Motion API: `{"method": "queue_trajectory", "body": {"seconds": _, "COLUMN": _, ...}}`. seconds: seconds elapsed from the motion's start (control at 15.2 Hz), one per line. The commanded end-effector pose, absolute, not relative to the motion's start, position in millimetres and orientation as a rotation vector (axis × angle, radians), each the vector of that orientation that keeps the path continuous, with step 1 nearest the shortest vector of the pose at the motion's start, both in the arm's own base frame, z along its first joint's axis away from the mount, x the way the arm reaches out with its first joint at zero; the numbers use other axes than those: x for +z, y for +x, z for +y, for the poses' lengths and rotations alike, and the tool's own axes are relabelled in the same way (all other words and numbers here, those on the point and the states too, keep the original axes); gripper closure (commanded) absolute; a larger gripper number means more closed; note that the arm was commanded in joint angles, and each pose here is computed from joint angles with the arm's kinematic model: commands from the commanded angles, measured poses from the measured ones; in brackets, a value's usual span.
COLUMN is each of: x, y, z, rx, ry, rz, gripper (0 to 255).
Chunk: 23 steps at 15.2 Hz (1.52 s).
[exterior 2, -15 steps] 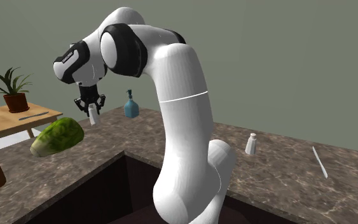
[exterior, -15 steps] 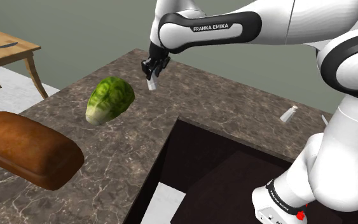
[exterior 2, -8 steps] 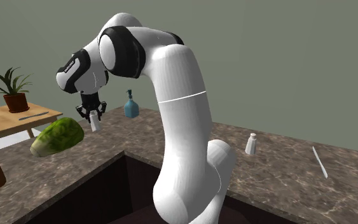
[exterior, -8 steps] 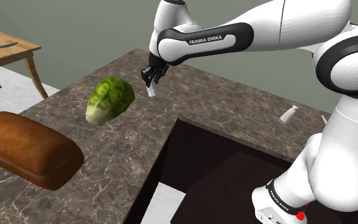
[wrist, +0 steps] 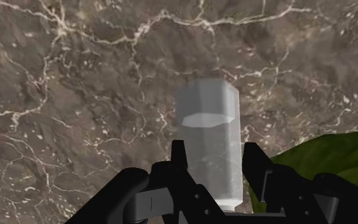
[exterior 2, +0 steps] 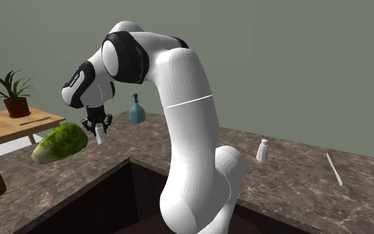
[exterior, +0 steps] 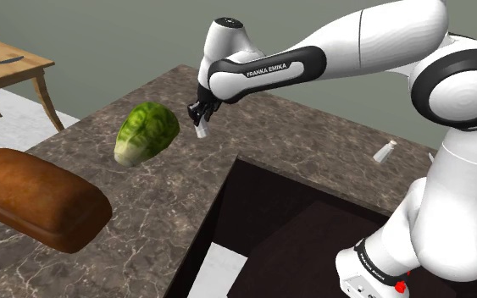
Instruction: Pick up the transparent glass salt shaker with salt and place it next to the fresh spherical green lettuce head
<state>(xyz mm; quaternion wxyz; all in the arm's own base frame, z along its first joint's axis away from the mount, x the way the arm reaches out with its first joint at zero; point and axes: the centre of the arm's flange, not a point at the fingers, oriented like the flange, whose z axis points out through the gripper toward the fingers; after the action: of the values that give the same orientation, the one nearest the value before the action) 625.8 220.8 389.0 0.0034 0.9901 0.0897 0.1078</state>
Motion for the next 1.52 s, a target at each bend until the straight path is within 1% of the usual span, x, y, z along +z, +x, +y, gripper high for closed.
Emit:
{"method": "queue_trajectory", "body": {"seconds": 0.0, "x": 379, "y": 626, "z": 220, "rx": 0.339, "ry": 3.104, "rz": 0.281, "gripper": 255}}
{"method": "queue_trajectory", "body": {"seconds": 0.4, "x": 347, "y": 626, "z": 220, "rx": 0.339, "ry": 3.104, "rz": 0.281, "gripper": 255}}
{"method": "queue_trajectory", "body": {"seconds": 0.92, "x": 347, "y": 626, "z": 220, "rx": 0.339, "ry": 3.104, "rz": 0.281, "gripper": 255}}
{"method": "queue_trajectory", "body": {"seconds": 0.99, "x": 348, "y": 626, "z": 220, "rx": 0.339, "ry": 3.104, "rz": 0.281, "gripper": 0}}
{"method": "queue_trajectory", "body": {"seconds": 1.32, "x": 348, "y": 626, "z": 220, "rx": 0.339, "ry": 3.104, "rz": 0.281, "gripper": 0}}
{"method": "queue_trajectory", "body": {"seconds": 1.45, "x": 373, "y": 620, "z": 220, "rx": 0.339, "ry": 3.104, "rz": 0.281, "gripper": 0}}
